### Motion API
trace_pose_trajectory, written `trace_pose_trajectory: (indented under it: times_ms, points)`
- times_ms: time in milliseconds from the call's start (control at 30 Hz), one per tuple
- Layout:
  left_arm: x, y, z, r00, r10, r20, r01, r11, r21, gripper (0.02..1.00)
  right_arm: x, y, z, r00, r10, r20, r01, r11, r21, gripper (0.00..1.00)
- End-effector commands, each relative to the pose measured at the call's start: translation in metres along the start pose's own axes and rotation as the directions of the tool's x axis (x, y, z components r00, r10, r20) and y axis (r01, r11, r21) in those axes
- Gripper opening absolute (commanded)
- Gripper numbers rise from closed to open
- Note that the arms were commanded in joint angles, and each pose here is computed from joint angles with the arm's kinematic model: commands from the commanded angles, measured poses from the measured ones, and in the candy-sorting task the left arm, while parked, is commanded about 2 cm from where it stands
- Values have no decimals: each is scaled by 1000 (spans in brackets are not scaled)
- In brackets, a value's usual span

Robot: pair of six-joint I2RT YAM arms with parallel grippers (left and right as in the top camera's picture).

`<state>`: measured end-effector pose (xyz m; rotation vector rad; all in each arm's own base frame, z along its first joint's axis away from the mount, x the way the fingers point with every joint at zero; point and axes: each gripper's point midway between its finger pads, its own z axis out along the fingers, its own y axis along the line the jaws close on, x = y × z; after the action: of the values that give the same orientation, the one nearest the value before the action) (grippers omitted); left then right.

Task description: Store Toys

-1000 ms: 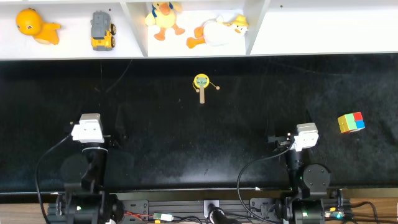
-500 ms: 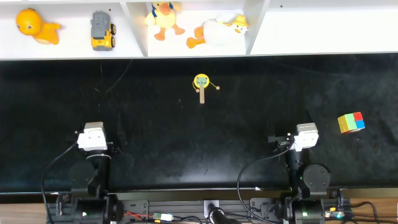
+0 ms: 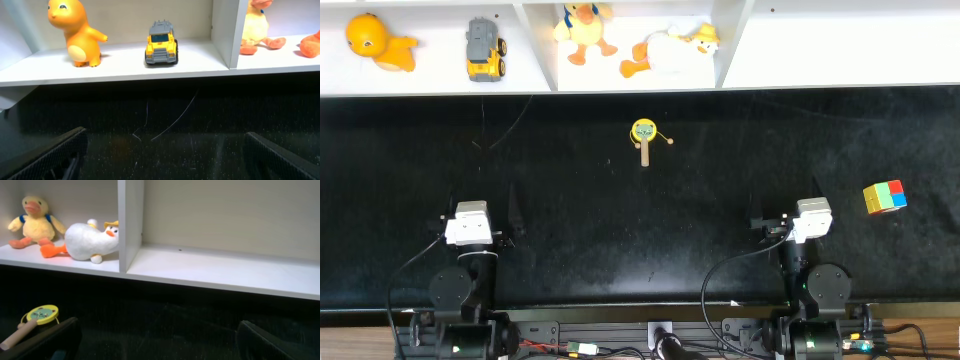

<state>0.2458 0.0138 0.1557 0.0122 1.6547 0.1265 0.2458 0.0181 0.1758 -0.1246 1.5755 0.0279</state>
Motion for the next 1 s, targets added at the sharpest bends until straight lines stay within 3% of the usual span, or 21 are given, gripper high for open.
trace_pose_trajectory:
  times_ms: [33, 900, 1000]
  points:
    - [-1, -3, -1, 1000, 19, 8, -19, 1000, 12, 996, 3, 0, 0, 1000, -3, 0, 3, 1000, 2, 996]
    - [-1, -3, -1, 1000, 19, 8, -19, 1000, 12, 998, 3, 0, 0, 1000, -3, 0, 3, 1000, 0, 998]
    - [-1, -3, -1, 1000, 19, 8, -19, 1000, 12, 998, 5, -6, 0, 1000, -7, -6, 7, 999, 40, 993]
